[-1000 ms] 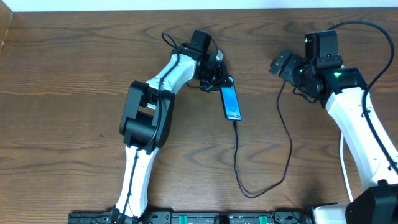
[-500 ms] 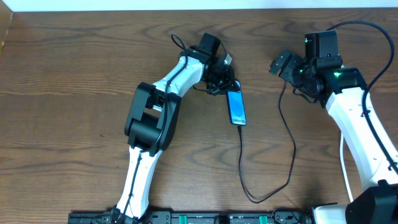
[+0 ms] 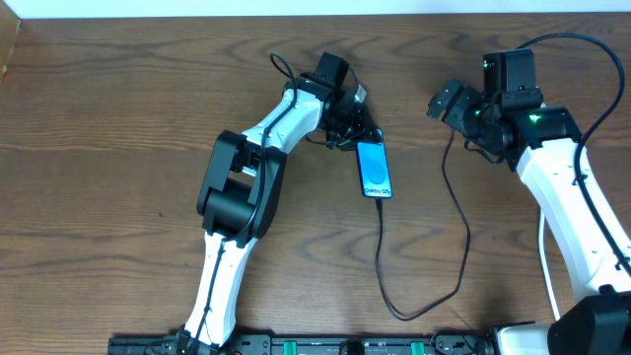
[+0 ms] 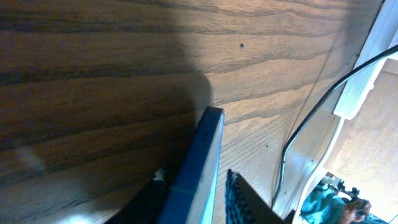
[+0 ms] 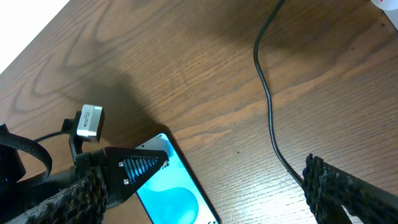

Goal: Plug charger to phone and switch on socket
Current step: 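Open the left gripper and lift it off the phone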

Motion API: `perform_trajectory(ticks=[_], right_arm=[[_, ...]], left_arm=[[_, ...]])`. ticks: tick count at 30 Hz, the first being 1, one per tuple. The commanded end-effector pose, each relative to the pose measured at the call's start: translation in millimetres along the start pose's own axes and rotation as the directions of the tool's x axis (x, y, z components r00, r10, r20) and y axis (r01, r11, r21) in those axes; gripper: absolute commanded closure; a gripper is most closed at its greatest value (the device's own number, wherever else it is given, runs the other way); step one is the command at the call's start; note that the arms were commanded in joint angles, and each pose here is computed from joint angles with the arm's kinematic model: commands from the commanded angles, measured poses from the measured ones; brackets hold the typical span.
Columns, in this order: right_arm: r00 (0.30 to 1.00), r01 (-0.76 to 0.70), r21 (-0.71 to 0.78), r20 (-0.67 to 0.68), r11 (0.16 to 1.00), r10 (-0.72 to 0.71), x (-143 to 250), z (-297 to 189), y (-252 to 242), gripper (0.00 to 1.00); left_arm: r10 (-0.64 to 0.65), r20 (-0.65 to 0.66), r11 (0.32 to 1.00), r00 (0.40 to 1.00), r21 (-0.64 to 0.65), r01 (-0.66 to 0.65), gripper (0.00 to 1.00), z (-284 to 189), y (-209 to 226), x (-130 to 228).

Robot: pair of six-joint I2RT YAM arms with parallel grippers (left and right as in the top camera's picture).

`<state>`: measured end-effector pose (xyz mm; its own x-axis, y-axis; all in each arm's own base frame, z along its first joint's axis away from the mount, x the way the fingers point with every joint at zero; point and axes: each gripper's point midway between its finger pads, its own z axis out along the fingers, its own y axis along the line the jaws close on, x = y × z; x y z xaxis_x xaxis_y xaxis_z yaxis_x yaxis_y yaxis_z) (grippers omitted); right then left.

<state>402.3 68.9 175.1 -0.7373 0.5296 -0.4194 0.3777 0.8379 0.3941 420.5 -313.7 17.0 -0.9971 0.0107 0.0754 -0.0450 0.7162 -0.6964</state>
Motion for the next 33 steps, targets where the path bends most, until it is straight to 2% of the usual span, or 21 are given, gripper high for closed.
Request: perform_trajectory(ticks=[1,5,6,9,10,15,21,23,33], right_arm=[[1.0,0.016,0.004,0.025,1.0,-0.016,-4.6,-6.1,-0.3,0.01],[1.0,0.016,0.004,0.025,1.0,-0.016,-4.6,-6.1,-0.3,0.01],[1.0,0.016,0.004,0.025,1.0,-0.016,-4.6,-6.1,-0.3,0.01],[1.0,0.016,0.005,0.025,1.0,-0.016,-4.6,-6.1,-0.3,0.01],[1.0,0.017,0.005,0.025,1.0,-0.017,-4.6,-6.1,-0.3,0.01],[0.999,0.024,0.005,0.026,1.0,-0.024,-4.7,-6.1,-0.3,0.01],[0.999,0.024,0.005,0.025,1.0,-0.024,-4.5,-6.1,-0.4,0.01],[0.999,0.024,0.006,0.025,1.0,-0.024,-4.5,-6.1,-0.5,0.01],[0.999,0.032,0.009,0.026,0.999,-0.032,-4.5,-6.1,-1.2,0.01]], left_arm=[[0.0,-0.005,1.0,1.0,-0.01,0.0,0.65,3.3,5.8,0.7],[0.001,-0.001,1.0,1.0,-0.017,-0.001,0.62,3.3,7.1,-0.1],[0.0,0.003,1.0,1.0,-0.024,0.0,0.58,3.2,8.2,-0.8],[-0.007,0.019,0.998,1.0,-0.068,0.008,0.38,2.8,16.4,-2.6],[-0.012,0.025,0.996,1.0,-0.089,0.014,0.35,2.5,20.4,-2.9],[-0.028,0.046,0.984,0.999,-0.174,0.036,0.3,0.3,36.4,-3.7],[-0.033,0.082,0.961,0.996,-0.271,0.054,0.29,-4.1,54.4,-7.1],[-0.031,0.096,0.953,0.995,-0.298,0.058,0.25,-5.7,59.3,-8.8],[-0.008,0.182,0.906,0.983,-0.414,0.084,0.21,-20.1,83.8,-25.3]])
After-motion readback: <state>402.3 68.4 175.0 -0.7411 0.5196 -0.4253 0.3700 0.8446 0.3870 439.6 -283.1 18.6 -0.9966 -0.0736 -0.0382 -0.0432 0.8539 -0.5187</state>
